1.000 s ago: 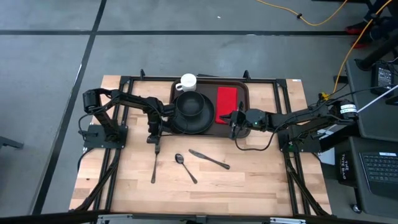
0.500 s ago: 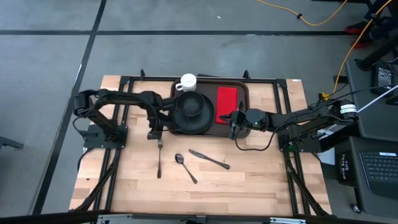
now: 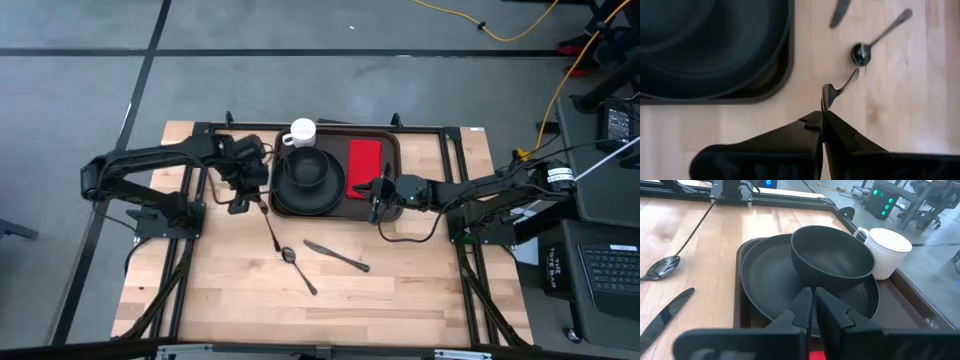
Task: Set up tray
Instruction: Put the black fork on the red table napkin
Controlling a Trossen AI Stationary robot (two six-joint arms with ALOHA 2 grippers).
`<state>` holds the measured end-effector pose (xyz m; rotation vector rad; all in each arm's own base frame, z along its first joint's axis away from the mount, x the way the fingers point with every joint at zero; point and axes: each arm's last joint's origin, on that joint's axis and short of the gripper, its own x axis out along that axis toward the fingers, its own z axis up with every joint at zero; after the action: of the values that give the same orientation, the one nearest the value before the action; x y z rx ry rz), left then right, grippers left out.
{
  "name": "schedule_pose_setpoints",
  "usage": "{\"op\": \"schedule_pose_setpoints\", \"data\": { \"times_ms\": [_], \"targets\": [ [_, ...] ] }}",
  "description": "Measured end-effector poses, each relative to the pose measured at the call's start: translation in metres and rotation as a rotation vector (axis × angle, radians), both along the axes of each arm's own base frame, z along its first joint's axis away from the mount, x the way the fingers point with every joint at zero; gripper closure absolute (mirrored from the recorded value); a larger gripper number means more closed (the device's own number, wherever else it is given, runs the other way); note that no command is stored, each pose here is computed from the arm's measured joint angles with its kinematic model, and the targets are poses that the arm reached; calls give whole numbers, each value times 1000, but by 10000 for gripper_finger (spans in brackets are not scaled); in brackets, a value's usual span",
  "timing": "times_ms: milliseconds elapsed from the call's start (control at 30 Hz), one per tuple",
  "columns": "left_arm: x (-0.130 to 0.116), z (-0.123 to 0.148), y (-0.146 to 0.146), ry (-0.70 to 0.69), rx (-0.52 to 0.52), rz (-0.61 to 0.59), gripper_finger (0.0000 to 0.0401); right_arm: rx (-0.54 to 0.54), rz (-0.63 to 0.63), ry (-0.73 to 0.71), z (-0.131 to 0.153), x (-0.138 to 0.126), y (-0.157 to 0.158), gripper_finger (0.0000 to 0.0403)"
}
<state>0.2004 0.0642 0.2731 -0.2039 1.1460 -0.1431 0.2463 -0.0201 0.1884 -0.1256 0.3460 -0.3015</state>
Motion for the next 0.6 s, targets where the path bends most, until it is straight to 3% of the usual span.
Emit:
{"op": "schedule_pose_setpoints", "data": {
  "times_ms": [433,600],
  "targets": [
    [-28,43,-8,-291,212,2,400,-1,0,-1,0,0,0,373],
    [-20,55,-5,-448,334,-61,399,-26,8,-24,3,1,0,373]
  ]
}}
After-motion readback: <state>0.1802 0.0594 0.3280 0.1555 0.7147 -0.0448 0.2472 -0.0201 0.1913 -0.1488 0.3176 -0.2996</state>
